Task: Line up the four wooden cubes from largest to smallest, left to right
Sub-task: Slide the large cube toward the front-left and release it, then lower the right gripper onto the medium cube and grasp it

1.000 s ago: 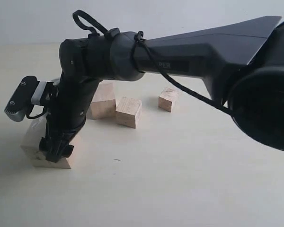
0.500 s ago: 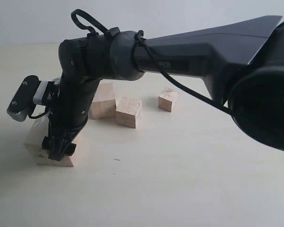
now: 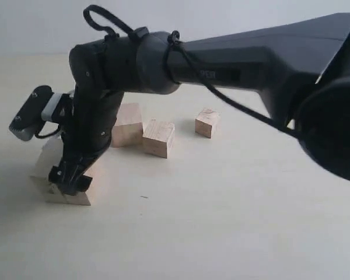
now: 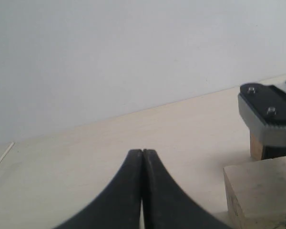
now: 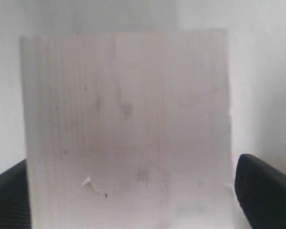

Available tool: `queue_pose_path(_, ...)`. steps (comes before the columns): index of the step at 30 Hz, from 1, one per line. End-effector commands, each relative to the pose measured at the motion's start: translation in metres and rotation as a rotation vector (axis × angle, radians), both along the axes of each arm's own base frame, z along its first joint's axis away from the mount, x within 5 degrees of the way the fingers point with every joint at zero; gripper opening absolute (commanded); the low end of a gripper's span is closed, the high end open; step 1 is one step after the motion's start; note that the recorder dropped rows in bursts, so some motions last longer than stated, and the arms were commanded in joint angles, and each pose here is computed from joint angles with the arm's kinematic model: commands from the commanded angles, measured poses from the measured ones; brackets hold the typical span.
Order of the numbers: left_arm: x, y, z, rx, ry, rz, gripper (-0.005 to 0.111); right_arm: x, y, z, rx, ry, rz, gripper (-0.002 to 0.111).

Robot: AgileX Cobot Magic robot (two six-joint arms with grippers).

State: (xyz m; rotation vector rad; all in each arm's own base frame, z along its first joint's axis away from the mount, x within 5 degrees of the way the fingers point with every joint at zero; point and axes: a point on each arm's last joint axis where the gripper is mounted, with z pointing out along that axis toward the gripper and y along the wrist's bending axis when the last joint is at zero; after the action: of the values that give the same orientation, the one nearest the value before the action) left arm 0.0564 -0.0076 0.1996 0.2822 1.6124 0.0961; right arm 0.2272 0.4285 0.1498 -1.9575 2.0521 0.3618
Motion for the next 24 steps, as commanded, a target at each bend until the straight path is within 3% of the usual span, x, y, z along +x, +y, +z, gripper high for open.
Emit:
queue_pose_path(1, 0.000, 0.000, 0.001, -0.007, -0.010, 0.003, 0.000, -0.007, -0.014, 0.076, 0.092, -0.054, -0.002, 0.101)
queue_pose_path(5, 0.000, 0.000, 0.001, -0.007, -0.010, 0.003, 0.000, -0.001, -0.045, 0.147, 0.136, -0.236, -0.198, 0.100)
queue_pose_path(6, 0.000, 0.000, 0.001, -0.007, -0.010, 0.003, 0.000, 0.010, -0.054, 0.158, 0.149, -0.301, -0.331, 0.100)
queue_pose_path(8, 0.000, 0.000, 0.001, -0.007, -0.010, 0.003, 0.000, 0.034, -0.069, 0.161, 0.173, -0.349, -0.572, 0.100)
queue_pose_path(10, 0.000, 0.000, 0.001, -0.007, -0.010, 0.003, 0.000, 0.054, -0.079, 0.149, 0.183, -0.291, -0.801, 0.100)
queue_pose_path(17, 0.000, 0.000, 0.001, -0.007, -0.010, 0.003, 0.000, 0.081, -0.080, 0.099, 0.089, -0.245, -0.917, 0.100)
queue_pose_path(24, 0.000, 0.000, 0.001, -0.007, -0.010, 0.003, 0.000, 0.089, -0.073, 0.053, -0.003, -0.238, -0.921, 0.100)
